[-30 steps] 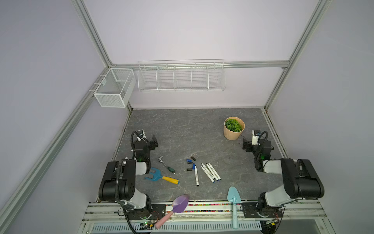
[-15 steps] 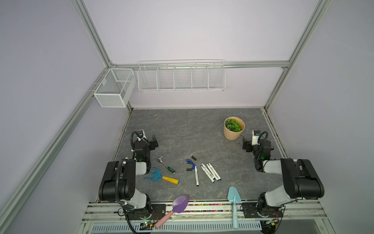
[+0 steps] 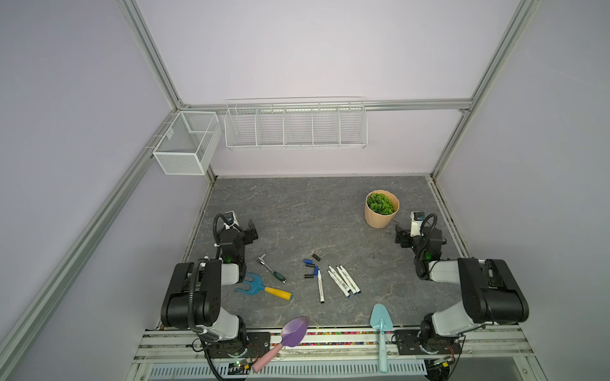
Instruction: Insert the pens into the pen caps
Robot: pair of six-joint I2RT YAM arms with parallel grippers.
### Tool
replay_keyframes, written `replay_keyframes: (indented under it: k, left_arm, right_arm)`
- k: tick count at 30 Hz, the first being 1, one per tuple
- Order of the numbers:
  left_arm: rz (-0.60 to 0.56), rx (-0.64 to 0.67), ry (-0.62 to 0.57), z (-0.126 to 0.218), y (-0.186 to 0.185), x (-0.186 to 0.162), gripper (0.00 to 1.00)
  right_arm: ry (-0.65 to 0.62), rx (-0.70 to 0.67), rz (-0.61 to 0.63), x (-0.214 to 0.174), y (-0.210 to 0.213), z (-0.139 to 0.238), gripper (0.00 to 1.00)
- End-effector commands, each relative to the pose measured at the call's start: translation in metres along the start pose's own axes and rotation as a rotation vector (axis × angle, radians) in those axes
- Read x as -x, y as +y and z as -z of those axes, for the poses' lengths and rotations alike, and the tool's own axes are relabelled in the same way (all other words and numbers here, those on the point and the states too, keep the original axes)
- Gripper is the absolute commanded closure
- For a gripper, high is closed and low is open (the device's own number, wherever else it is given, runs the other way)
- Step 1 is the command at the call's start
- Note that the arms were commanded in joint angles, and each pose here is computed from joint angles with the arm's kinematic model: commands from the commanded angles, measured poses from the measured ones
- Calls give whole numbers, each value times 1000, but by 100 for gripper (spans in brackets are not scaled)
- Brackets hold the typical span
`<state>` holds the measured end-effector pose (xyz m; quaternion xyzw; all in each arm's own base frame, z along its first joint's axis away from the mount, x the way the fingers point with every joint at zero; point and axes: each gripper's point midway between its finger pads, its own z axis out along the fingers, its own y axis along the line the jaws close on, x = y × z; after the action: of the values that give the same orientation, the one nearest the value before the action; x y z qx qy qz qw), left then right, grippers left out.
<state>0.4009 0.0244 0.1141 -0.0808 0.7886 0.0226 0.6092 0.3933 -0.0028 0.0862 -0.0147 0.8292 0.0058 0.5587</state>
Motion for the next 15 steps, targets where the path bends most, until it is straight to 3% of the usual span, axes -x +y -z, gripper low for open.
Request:
replay_keyframes:
  k: [1,4,6,9,12,15]
  left_arm:
    - [-18,-13,-16,0,-2,3,1]
    - [-31,-45,-3,-3,-8,3,1]
    - [-76,-127,66,-4,-25,10,1]
    - [-71,-15,188,-5,-25,47,1]
    - [37,42,100,15,-37,79,1]
    - [109,-15,90,49,-75,77,1]
  right_arm:
    - [-21,5,4,7,2,0,11]
    - [-16,4,16,24,3,0,0]
    - [110,-5,-22,42,5,5,1]
    - [135,-14,-174,66,11,16,1]
    - [63,-8,-238,90,32,32,6]
    - [52,-42,-264,104,44,49,8]
